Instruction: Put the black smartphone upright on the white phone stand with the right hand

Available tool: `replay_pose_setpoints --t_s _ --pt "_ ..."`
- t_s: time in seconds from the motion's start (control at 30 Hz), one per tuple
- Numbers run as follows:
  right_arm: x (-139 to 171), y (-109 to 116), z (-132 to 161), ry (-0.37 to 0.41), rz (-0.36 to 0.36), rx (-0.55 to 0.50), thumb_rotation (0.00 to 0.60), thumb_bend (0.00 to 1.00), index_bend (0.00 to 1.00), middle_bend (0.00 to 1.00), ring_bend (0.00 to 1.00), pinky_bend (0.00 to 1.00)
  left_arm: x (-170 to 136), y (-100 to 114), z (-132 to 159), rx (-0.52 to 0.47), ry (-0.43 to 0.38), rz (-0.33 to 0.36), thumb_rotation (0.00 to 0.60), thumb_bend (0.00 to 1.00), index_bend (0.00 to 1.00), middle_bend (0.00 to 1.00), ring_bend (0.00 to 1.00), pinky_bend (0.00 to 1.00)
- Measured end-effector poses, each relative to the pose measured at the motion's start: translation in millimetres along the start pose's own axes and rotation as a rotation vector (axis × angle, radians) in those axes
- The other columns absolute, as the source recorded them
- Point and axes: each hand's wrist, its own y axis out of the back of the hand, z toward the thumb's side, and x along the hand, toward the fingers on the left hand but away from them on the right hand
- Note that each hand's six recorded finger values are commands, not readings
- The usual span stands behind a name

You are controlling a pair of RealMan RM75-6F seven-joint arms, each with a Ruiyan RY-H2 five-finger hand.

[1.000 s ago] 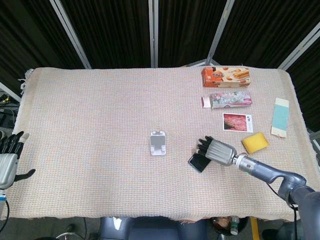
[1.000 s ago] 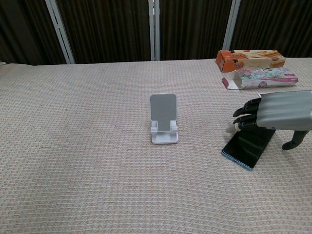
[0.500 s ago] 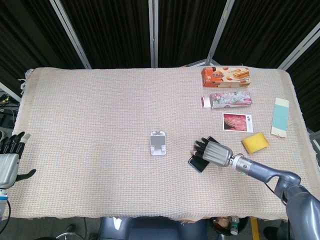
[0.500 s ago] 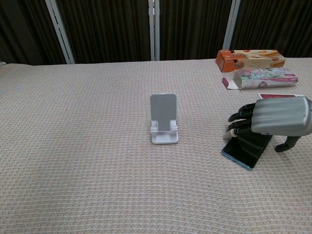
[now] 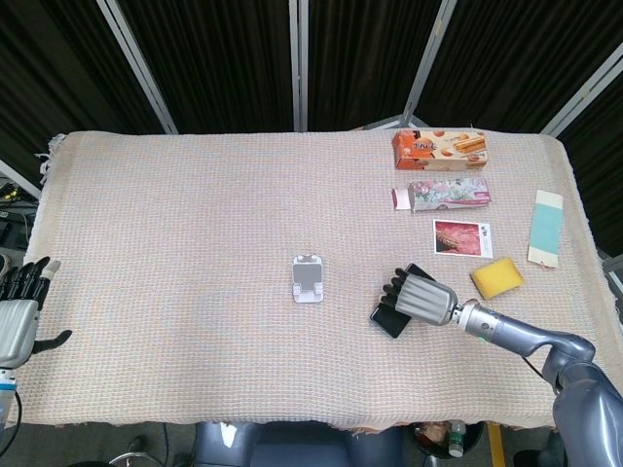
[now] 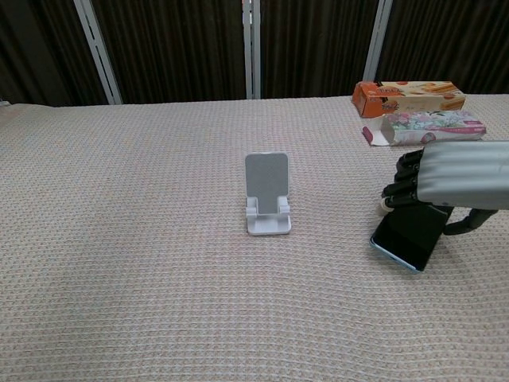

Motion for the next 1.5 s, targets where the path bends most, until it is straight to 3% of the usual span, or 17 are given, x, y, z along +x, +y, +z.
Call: replay_pose_setpoints --t_s 0.23,0.33,0.57,0.77,0.83,0.97,1.17,1.5 --pt "5.7 10.5 -7.5 -0.019 -0.049 0.04 0.6 0.2 0.44 0.47 0.4 0.34 -1.3 1.5 1.1 -0.006 -0.006 0.003 0.6 0.0 0.0 0.0 0.0 0.0" --pt "6.6 24.6 -13.8 -0.029 -0.105 0.091 0.6 0.2 0.45 0.47 0.4 0.34 -1.4 2.3 1.2 -0.009 -0.008 0.003 0.6 0.0 0.0 0.0 0.0 0.0" --pt "-9.8 75.8 -36.3 -0.089 -0.265 0.373 0.6 0.2 0.44 0.45 0.4 0.34 0.9 4.7 0.1 -0.025 -0.008 0.004 0.6 0.0 0.0 0.0 0.0 0.0" --pt "-32.6 114.3 -35.6 -0.123 -0.345 0.664 0.6 0.2 0.44 0.44 0.39 0.29 2.5 5.2 -1.6 -0.039 -0.005 -0.003 0.6 0.0 0.0 0.0 0.0 0.0" --pt "-39.8 122.1 -31.0 -0.125 -0.354 0.754 0.6 0.2 0.45 0.44 0.38 0.24 2.6 5.8 -3.0 -0.042 -0.002 -0.004 0.6 0.0 0.0 0.0 0.0 0.0" --pt "-59.3 137.6 -7.6 -0.095 -0.369 0.912 0.6 0.21 0.45 0.45 0.38 0.23 2.2 6.7 -6.6 -0.052 0.006 -0.007 0.6 0.0 0.0 0.0 0.0 0.0" --pt "-83.4 146.3 17.4 -0.027 -0.357 1.022 0.6 0.21 0.45 0.44 0.36 0.21 1.1 7.1 -9.2 -0.06 0.008 -0.012 0.6 0.0 0.0 0.0 0.0 0.0" --pt "-116.0 144.1 32.5 0.003 -0.312 1.138 0.6 0.22 0.46 0.44 0.35 0.2 -1.0 9.7 -7.8 -0.075 -0.007 -0.014 0.6 0.0 0.0 0.0 0.0 0.0"
